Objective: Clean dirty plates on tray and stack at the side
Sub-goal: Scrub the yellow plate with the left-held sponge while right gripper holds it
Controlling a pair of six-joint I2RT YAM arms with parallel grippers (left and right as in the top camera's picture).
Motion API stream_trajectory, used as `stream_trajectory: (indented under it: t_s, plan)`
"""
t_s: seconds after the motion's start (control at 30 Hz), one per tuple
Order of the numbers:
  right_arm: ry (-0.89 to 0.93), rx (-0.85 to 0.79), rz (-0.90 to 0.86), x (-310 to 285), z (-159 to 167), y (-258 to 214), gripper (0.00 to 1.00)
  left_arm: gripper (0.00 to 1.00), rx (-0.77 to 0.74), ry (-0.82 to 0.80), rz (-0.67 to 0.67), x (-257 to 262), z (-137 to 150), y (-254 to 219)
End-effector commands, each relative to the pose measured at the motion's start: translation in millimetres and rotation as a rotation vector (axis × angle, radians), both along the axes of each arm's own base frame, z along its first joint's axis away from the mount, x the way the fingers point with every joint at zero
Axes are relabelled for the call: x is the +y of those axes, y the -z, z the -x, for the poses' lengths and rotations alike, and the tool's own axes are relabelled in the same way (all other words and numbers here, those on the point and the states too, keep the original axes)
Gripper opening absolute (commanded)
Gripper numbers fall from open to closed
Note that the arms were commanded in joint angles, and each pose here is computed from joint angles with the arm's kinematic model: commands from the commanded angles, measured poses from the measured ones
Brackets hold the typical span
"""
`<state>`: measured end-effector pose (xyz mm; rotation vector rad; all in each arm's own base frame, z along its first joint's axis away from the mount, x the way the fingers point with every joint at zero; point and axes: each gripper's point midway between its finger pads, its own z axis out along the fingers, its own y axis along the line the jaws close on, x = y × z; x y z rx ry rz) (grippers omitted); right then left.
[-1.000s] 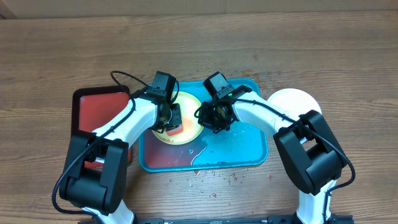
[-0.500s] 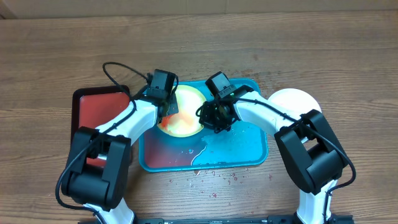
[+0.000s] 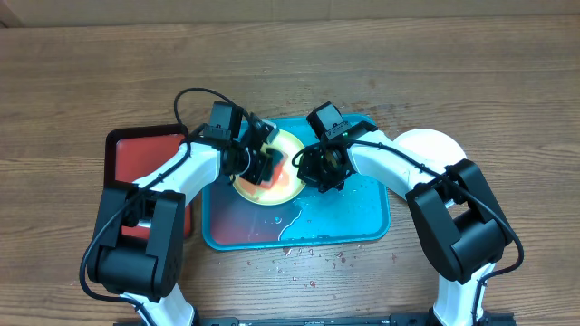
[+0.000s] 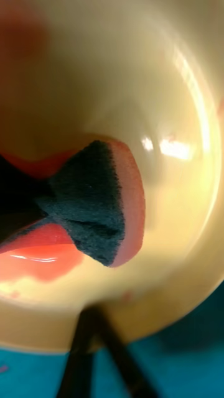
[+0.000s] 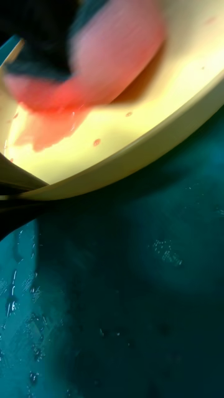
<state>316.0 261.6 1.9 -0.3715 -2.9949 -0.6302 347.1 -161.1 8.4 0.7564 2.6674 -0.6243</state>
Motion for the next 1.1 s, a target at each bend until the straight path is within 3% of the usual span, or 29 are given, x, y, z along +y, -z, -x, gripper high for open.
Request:
stream_trajectory:
  t_s: [0.0, 0.2, 0.43, 0.6, 0.73, 0.83, 0.93, 1.07]
  plan:
    - [-0.07, 0.054, 0.067, -10.7, 23.8, 30.4, 0.04, 0.04, 0.08, 0.187, 0.11, -21.8, 38.9, 9.7]
    - [-0.072, 0.057, 0.066, -10.4, 24.7, 30.2, 0.04, 0.04, 0.031, 0.139, 0.092, -20.6, 22.3, 10.0]
    - [-0.072, 0.06, 0.068, -10.9, 25.3, 30.3, 0.04, 0.04, -0.139, -0.18, -0.014, 1.3, -46.2, 5.6]
    - [-0.072, 0.059, 0.068, -11.0, 25.2, 30.3, 0.04, 0.05, -0.202, -0.452, -0.155, 39.7, -72.4, 6.4]
    - [-0.071, 0.058, 0.071, -11.6, 25.0, 30.6, 0.04, 0.04, -0.139, -0.774, -0.391, 98.4, -53.3, 18.7]
    - [-0.071, 0.057, 0.071, -11.4, 24.9, 30.6, 0.04, 0.05, -0.07, -0.872, -0.541, 126.2, -24.7, 24.6]
    - [-0.071, 0.054, 0.069, -11.1, 24.1, 30.5, 0.04, 0.04, 0.017, -0.822, -0.586, 127.3, -3.0, 30.9]
    - [-0.071, 0.054, 0.069, -11.0, 24.0, 30.5, 0.04, 0.04, 0.182, -0.489, -0.502, 94.1, 29.6, 42.6]
